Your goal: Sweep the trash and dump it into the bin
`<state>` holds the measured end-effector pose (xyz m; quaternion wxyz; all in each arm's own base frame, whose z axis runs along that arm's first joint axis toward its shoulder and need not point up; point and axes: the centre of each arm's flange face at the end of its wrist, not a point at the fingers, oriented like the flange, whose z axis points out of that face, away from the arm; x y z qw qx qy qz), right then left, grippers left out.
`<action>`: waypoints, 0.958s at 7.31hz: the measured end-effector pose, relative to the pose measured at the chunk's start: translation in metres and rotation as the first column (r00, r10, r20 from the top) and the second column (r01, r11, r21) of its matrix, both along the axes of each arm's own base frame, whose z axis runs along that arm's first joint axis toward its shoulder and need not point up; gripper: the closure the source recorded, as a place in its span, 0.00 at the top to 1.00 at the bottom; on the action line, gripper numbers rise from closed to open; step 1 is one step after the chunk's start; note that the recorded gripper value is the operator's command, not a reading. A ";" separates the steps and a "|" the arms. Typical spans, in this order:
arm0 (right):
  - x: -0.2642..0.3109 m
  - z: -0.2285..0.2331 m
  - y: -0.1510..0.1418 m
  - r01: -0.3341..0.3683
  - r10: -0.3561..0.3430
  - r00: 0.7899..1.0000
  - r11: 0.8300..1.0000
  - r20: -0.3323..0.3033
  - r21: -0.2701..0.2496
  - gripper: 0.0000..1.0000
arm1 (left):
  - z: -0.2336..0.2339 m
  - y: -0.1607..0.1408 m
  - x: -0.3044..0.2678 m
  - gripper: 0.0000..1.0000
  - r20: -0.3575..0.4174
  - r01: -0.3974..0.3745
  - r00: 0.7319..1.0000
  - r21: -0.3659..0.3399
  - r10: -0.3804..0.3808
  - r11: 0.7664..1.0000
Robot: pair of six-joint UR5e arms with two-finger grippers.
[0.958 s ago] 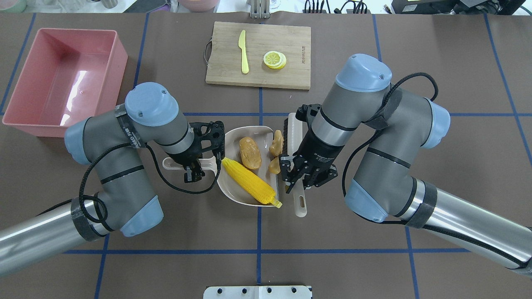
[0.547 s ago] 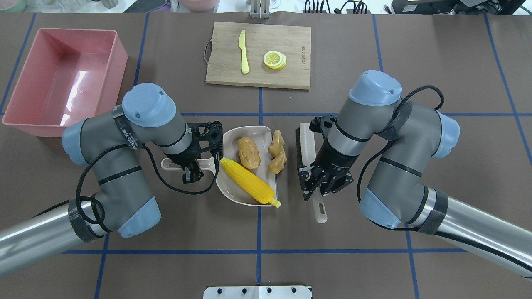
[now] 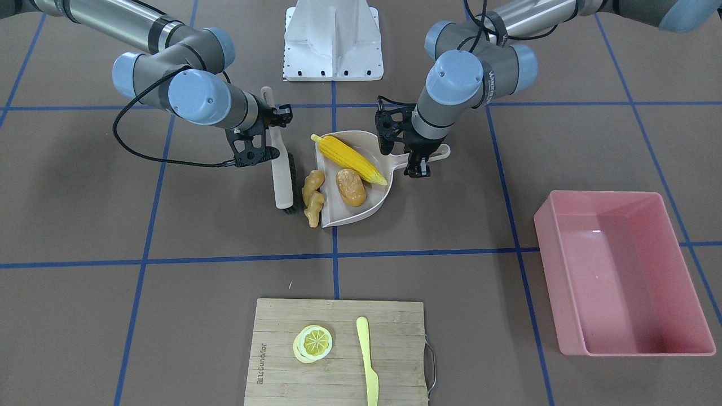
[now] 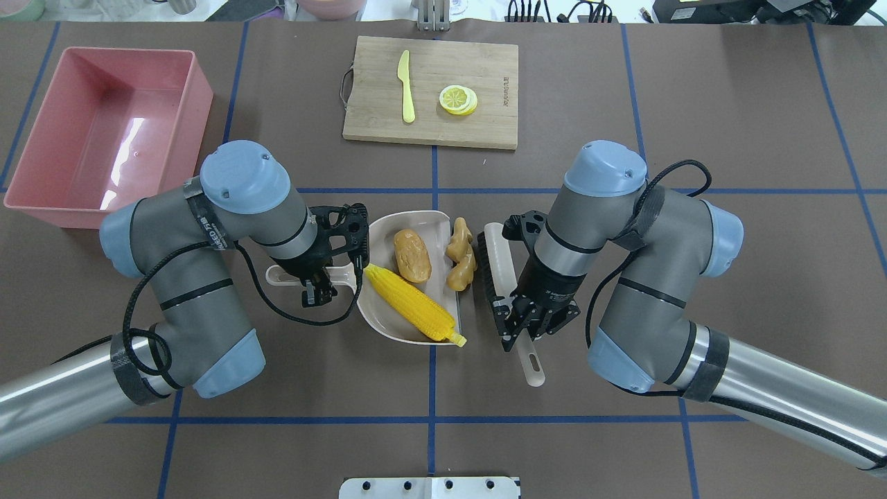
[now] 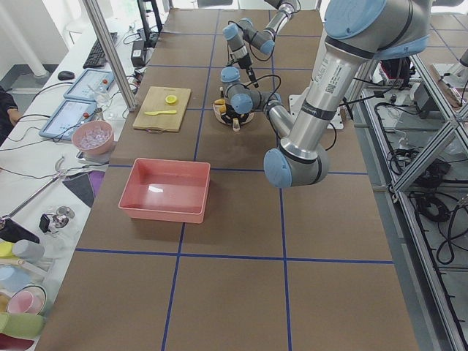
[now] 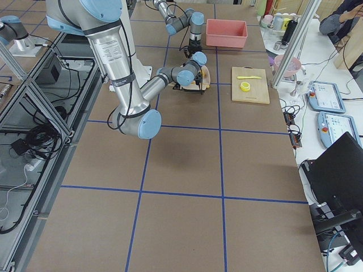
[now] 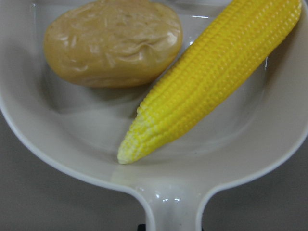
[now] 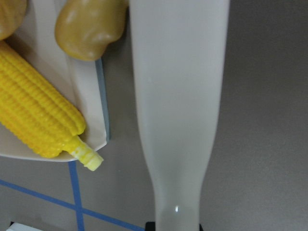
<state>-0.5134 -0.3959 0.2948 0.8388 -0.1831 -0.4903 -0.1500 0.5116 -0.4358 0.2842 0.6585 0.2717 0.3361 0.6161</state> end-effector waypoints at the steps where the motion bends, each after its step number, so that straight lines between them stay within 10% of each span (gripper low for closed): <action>1: -0.009 -0.005 -0.002 0.004 -0.004 1.000 1.000 0.001 0.003 0.00 | 0.000 0.000 0.000 0.00 0.001 0.000 1.000 0.000 0.000 1.000; 7: -0.041 -0.045 -0.012 0.001 -0.001 1.000 1.000 0.014 0.012 0.00 | -0.003 0.000 -0.001 0.00 -0.017 0.011 1.000 0.010 -0.011 1.000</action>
